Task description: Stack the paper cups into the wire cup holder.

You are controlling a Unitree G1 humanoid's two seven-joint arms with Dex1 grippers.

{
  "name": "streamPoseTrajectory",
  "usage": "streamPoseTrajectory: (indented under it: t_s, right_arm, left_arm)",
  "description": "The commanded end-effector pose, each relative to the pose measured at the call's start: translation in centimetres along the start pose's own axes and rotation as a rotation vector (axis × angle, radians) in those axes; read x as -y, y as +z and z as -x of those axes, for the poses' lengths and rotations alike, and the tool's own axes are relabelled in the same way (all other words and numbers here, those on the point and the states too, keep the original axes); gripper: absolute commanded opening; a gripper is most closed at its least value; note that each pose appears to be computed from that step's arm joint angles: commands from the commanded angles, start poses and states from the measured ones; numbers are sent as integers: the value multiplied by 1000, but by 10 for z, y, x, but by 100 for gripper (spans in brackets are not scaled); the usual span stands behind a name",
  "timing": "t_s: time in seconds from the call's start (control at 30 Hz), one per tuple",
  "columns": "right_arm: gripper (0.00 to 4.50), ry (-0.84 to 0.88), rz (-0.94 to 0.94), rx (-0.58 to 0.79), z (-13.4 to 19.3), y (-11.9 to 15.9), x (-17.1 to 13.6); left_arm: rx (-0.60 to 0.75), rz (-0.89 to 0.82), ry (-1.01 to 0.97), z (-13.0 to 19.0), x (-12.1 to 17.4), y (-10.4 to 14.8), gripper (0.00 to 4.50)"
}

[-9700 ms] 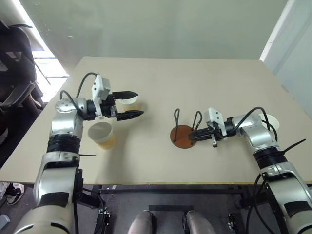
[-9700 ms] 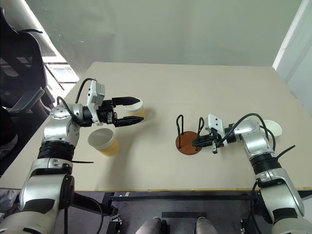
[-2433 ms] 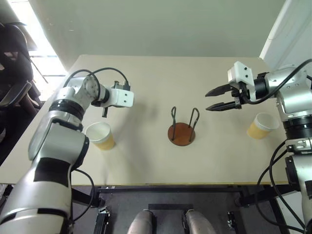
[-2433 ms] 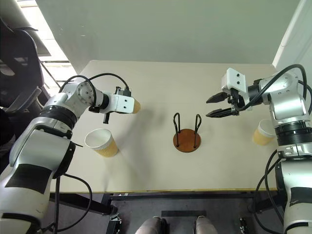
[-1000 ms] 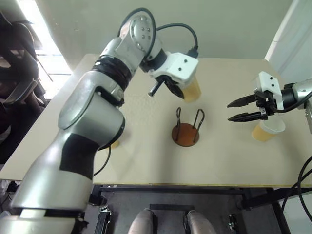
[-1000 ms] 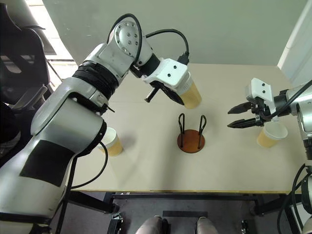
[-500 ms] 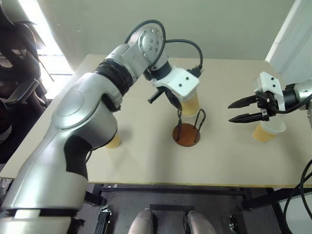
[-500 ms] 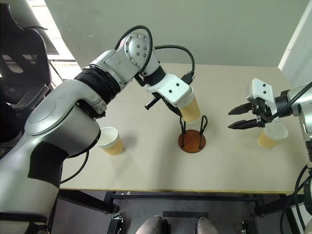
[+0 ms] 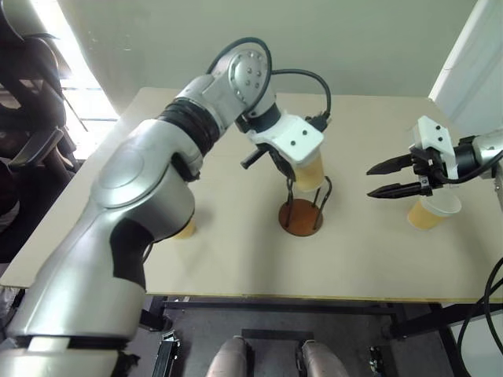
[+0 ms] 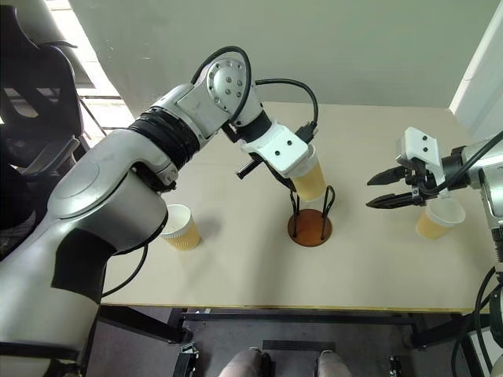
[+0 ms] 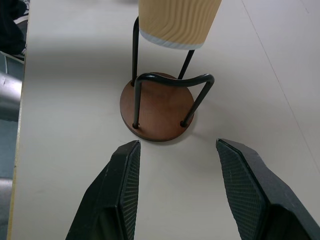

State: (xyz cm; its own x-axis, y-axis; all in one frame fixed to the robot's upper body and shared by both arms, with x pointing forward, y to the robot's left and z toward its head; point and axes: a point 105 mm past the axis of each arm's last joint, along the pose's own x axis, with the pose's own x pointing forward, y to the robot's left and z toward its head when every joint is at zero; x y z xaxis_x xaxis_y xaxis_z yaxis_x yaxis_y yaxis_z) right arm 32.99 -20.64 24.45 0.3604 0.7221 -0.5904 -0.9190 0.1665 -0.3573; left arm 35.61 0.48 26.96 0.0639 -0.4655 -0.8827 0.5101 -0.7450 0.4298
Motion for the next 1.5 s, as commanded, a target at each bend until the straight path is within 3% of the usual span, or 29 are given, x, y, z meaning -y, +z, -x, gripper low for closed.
streamPoseTrajectory:
  t_s: [0.03,0.8,0.9,1.23,1.5]
  right_arm:
    - [243,-51,37,30,13,11,3]
    - [243,-58,41,30,12,12,3]
    - [243,-58,41,29,11,12,3]
    - [243,-51,37,46,11,14,3]
    - [243,-25,84,92,22,46,8]
  left_arm:
    - [-30,-37,-32,5,1,1,3]
    - [-94,-62,-47,1,3,-8,3]
    - [-100,-60,-50,1,3,-8,59]
    - [-54,-97,10,6,1,-6,413]
    - [-21,-45,19,0,8,-13,413]
